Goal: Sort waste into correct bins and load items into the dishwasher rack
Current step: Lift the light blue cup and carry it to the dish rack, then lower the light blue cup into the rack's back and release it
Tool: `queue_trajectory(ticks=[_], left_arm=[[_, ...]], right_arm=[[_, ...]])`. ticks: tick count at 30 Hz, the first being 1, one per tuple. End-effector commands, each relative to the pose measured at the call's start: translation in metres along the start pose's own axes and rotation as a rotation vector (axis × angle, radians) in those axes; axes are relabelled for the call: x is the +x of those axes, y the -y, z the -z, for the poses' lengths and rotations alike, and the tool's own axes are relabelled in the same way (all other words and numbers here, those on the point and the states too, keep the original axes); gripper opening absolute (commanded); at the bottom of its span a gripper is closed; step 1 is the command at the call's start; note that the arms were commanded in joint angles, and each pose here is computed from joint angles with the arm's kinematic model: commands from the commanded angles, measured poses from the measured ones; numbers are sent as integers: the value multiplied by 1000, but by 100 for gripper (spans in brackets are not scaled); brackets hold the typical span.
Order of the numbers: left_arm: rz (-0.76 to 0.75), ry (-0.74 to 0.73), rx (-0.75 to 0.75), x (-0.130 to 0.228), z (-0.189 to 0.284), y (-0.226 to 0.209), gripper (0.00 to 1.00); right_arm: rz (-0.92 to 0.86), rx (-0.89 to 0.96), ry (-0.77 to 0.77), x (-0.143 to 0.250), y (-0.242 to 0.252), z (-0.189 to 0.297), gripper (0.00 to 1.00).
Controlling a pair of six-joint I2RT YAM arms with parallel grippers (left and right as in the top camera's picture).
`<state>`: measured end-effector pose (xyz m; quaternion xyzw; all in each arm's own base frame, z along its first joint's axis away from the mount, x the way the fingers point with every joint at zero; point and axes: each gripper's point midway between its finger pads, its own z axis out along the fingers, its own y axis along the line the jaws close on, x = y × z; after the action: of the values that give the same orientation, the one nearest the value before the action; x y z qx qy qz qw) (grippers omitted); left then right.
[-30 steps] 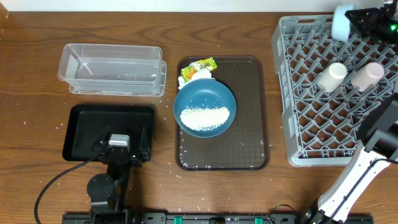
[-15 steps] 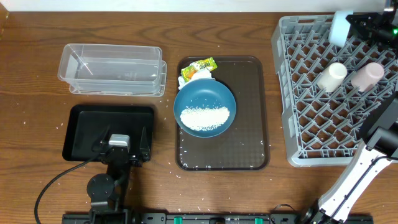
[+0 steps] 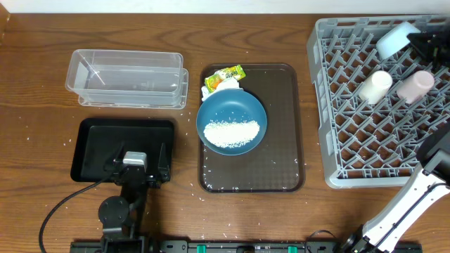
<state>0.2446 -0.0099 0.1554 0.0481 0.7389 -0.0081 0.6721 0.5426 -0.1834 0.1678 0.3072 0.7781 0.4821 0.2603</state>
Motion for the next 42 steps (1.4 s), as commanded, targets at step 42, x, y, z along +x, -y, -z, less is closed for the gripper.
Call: queue_trajectory(ticks=[42], left_arm=[[1, -49, 9, 17, -1, 2, 96]], right_arm=[[318, 858, 183, 9, 37, -12, 5]])
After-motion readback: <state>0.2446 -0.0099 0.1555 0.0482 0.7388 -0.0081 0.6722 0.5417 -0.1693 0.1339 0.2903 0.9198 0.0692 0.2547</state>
